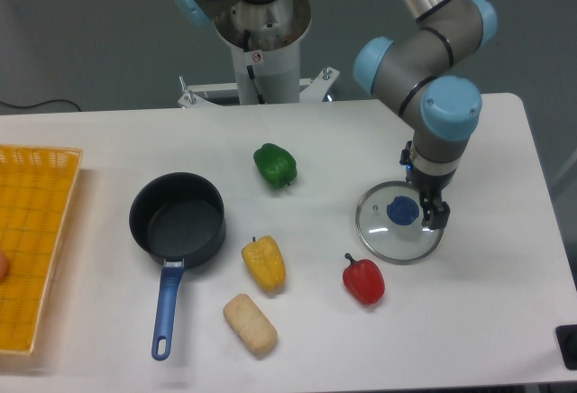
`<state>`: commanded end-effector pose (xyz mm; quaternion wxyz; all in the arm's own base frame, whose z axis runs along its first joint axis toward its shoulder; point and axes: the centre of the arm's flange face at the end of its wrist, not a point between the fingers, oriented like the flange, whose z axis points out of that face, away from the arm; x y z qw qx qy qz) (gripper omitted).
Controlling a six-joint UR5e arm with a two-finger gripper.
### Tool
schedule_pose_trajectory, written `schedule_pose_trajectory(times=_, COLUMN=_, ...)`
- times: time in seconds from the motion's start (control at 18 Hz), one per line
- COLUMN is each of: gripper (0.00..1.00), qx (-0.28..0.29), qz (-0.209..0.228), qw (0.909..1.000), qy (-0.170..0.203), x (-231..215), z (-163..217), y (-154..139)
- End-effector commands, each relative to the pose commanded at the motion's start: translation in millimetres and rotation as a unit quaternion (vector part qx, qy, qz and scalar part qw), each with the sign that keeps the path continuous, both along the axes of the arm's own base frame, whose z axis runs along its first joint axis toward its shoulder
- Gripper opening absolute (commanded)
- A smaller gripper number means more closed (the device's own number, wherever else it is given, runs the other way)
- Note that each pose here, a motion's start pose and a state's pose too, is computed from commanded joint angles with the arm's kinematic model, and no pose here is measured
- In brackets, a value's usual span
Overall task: Place the lid on the table
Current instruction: 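Open the gripper and lift it off the lid's blue knob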
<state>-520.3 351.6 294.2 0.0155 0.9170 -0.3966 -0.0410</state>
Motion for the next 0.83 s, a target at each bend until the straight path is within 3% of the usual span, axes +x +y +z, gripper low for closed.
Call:
schedule_pose_trajectory(times=0.39, gripper=1.0, qx=0.003, qz=-0.004, qw=1.0, qy=0.001, x=-3, z=24, y=8)
schedule_pose_trajectory(times=0.83, gripper=1.0, qx=0.004, qz=-0.004, qw=0.9999, qy=-0.013, x=-5, z=24, y=8)
